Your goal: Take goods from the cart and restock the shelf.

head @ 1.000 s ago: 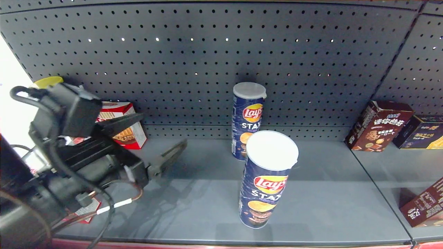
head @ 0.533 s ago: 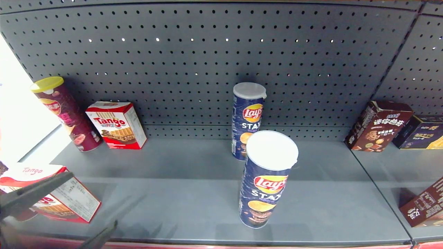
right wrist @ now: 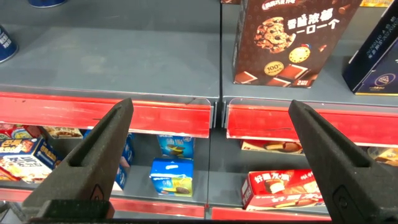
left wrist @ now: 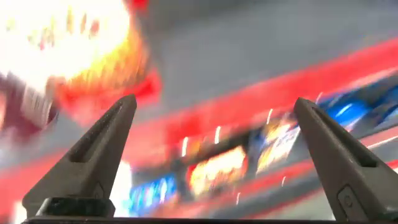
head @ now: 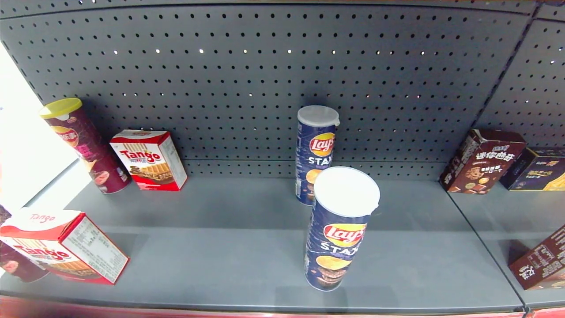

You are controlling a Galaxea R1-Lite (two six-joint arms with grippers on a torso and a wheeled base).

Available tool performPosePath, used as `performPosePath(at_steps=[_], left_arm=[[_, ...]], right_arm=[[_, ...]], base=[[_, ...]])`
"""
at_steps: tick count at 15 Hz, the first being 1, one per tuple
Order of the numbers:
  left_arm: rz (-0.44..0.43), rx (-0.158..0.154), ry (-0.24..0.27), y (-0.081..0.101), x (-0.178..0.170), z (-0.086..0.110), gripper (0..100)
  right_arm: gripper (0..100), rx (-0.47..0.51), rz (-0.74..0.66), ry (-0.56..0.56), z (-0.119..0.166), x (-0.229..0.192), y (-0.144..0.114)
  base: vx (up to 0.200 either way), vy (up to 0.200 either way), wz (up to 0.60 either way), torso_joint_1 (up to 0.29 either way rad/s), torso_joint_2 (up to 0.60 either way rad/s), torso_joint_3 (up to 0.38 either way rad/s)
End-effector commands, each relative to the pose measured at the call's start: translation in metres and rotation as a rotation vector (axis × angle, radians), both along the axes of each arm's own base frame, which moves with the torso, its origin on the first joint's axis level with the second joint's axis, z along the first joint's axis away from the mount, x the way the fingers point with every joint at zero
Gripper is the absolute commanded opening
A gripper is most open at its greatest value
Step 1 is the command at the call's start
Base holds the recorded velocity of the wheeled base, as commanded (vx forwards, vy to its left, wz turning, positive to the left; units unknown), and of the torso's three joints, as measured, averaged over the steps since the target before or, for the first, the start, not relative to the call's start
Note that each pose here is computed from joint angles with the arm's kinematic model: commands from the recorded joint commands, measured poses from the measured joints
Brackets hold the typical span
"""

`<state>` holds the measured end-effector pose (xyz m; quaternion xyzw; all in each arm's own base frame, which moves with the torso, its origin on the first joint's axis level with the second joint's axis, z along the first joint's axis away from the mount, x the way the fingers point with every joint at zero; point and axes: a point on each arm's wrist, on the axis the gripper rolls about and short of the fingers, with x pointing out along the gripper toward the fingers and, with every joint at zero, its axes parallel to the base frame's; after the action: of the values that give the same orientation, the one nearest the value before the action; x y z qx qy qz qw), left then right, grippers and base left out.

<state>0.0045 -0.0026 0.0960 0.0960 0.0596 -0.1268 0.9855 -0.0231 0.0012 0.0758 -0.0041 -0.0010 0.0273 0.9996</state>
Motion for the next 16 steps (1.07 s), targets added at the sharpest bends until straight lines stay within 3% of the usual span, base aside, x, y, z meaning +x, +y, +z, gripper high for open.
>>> performPosePath(at_steps=[1,2,3,4,8,10,13,16], left_arm=[[0.116,0.024,-0.048,0.001,-0.014,-0.011,100],[0.153,0.029,-0.069,0.001,-0.016,-0.012,100],[0.163,0.019,-0.158,0.001,-0.023,-0.013,100],[0.149,0.016,-0.198,0.001,-0.026,-0.014,100],[0.143,0.043,-0.203,0.001,-0.026,-0.014,100],[0.154,0.042,-0.209,0.001,-0.027,-0.014,100],[0.157,0.005,-0.204,0.001,-0.027,-0.014,100],[0.157,0.001,-0.203,0.001,-0.027,-0.014,100]], right_arm=[[100,0.0,0.001,0.002,0.0,0.0,0.0],[100,-0.001,0.001,0.002,0.0,0.0,0.0],[100,-0.001,0.001,0.002,0.0,0.0,0.0],[100,0.0,0.001,0.002,0.0,0.0,0.0],[100,0.0,0.001,0.002,0.0,0.0,0.0],[100,-0.001,0.001,0.002,0.0,0.0,0.0],[100,0.0,0.001,0.002,0.0,0.0,0.0],[100,0.0,0.001,0.002,0.0,0.0,0.0]], base=[[0.0,0.0,0.0,0.0,0.0,0.0],[0.0,0.0,0.0,0.0,0.0,0.0],[0.0,0.0,0.0,0.0,0.0,0.0],[0.0,0.0,0.0,0.0,0.0,0.0],[0.0,0.0,0.0,0.0,0.0,0.0],[0.0,0.0,0.0,0.0,0.0,0.0],[0.0,0.0,0.0,0.0,0.0,0.0],[0.0,0.0,0.0,0.0,0.0,0.0]])
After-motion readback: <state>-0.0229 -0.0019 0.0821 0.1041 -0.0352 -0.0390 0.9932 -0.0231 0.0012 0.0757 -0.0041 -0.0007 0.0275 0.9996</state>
